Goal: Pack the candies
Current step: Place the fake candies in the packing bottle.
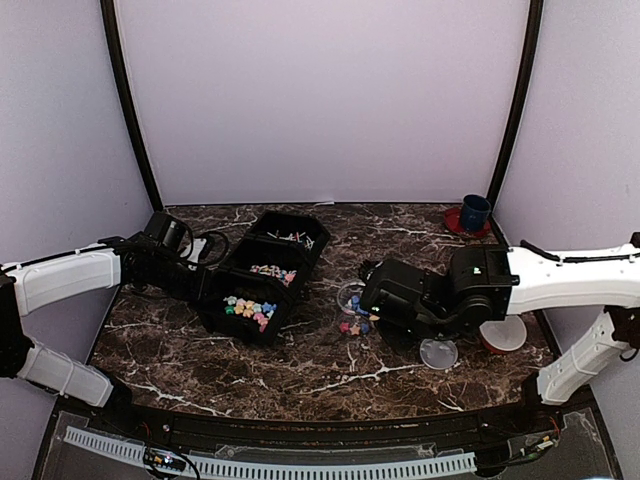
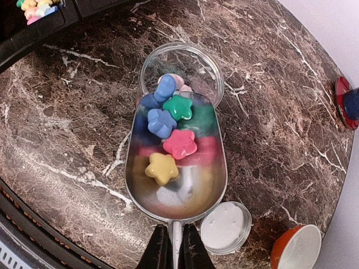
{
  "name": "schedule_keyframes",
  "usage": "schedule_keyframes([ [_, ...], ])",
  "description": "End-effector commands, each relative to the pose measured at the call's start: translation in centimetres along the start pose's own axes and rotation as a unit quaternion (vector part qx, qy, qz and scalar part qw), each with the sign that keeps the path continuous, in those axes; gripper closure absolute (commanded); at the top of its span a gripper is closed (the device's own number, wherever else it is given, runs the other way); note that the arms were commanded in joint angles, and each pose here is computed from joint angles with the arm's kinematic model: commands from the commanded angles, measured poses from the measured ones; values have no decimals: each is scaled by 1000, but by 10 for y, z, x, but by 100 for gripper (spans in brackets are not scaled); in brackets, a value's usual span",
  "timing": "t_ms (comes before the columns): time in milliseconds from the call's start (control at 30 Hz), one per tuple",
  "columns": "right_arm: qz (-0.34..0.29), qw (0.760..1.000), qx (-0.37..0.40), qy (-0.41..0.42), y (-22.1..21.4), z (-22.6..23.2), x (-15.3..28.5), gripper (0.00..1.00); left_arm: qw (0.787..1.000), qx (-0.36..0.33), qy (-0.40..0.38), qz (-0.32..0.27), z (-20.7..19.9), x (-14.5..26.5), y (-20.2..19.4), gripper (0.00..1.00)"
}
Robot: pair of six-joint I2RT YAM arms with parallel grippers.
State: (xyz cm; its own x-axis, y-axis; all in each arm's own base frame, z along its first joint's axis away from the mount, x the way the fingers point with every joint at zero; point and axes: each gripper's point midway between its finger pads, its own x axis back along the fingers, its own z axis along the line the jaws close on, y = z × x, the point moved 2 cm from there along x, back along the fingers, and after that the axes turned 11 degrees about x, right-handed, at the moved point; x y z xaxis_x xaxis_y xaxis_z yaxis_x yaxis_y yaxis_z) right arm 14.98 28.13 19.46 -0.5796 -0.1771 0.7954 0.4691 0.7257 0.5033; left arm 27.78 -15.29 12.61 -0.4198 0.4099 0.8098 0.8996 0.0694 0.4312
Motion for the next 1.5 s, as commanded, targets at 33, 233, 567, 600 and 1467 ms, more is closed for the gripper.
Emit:
schedule_keyframes([
  [33, 9, 1000, 4, -10, 4, -2, 3, 100, 990, -31, -75, -112, -40, 36, 57, 100],
  [233, 17, 1000, 4, -11, 5, -6, 3, 100, 991, -29, -71, -107, -39, 32, 55, 100],
  [567, 45, 999, 27, -7, 5, -5, 3, 100, 993, -26, -64, -99, -35, 28, 54, 100],
  [600, 48, 998, 28, -8, 5, -5, 3, 100, 993, -26, -64, -98, -36, 27, 54, 100],
  [1467, -172, 981, 59, -62, 53, -25, 7, 100, 999, -9, -6, -47, -27, -5, 26, 100],
])
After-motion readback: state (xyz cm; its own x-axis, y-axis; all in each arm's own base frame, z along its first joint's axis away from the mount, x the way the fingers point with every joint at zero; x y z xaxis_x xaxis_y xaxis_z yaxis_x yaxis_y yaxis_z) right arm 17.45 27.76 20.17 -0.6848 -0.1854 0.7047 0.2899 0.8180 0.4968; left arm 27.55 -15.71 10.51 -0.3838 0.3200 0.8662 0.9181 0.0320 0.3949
